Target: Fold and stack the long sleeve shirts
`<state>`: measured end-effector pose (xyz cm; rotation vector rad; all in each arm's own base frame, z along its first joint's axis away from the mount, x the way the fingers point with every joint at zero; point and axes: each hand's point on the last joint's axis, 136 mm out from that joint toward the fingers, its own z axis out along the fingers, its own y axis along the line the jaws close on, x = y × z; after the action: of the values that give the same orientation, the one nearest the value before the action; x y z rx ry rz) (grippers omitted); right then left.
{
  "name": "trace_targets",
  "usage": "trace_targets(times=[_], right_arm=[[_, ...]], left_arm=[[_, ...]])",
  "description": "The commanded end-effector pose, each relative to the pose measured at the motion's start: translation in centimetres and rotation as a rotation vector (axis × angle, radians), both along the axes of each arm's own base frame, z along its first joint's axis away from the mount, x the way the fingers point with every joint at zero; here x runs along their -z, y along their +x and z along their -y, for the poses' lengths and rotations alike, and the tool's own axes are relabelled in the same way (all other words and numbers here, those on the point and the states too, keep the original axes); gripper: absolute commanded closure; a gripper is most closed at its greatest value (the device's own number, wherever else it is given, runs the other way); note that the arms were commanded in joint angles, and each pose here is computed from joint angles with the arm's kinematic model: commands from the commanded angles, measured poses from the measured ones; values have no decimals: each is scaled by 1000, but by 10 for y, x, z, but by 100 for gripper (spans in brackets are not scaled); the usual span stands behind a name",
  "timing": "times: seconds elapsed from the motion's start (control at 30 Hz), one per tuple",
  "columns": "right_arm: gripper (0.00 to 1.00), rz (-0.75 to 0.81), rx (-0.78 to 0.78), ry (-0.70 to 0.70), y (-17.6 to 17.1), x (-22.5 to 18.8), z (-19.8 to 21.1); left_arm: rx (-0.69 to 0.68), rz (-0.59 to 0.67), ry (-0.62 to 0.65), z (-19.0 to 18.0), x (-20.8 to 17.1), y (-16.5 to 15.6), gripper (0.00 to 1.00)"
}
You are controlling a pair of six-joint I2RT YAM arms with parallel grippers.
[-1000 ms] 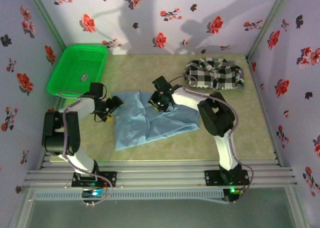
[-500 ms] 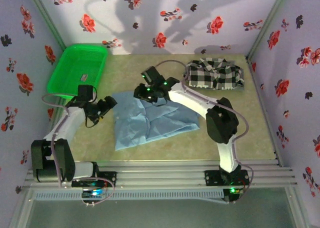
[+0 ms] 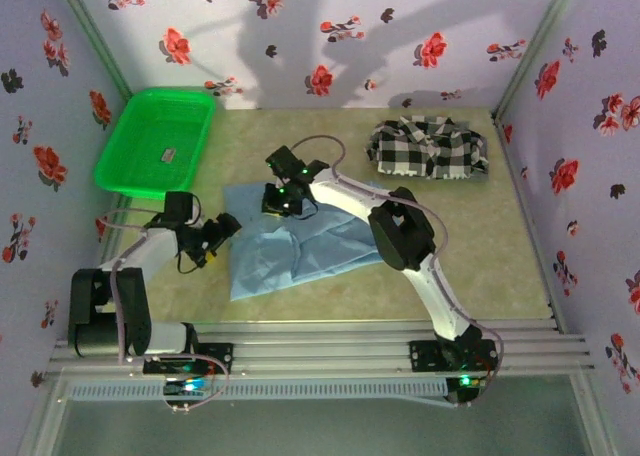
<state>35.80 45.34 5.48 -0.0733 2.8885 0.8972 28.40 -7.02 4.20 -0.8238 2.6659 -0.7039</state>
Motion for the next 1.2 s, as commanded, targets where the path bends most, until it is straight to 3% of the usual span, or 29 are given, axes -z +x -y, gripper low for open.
trace_targets(times=[0.0, 0.33, 0.63, 0.87, 1.17], right_arm=[[83, 5, 9, -57, 9, 4, 16], [83, -11, 67, -149, 22, 37, 56], [84, -31, 60, -152, 17, 47, 59], [84, -37, 58, -143, 15, 46, 59], [85, -42, 71, -126, 15, 45, 61]], left_arm=[[9, 36, -23, 3, 0, -1, 4], [6, 67, -87, 24, 9, -3, 1], [79, 140, -165, 59, -3, 15, 15], [145, 177, -222, 82, -15, 19, 17], [303, 60, -135, 99, -9, 11, 24]])
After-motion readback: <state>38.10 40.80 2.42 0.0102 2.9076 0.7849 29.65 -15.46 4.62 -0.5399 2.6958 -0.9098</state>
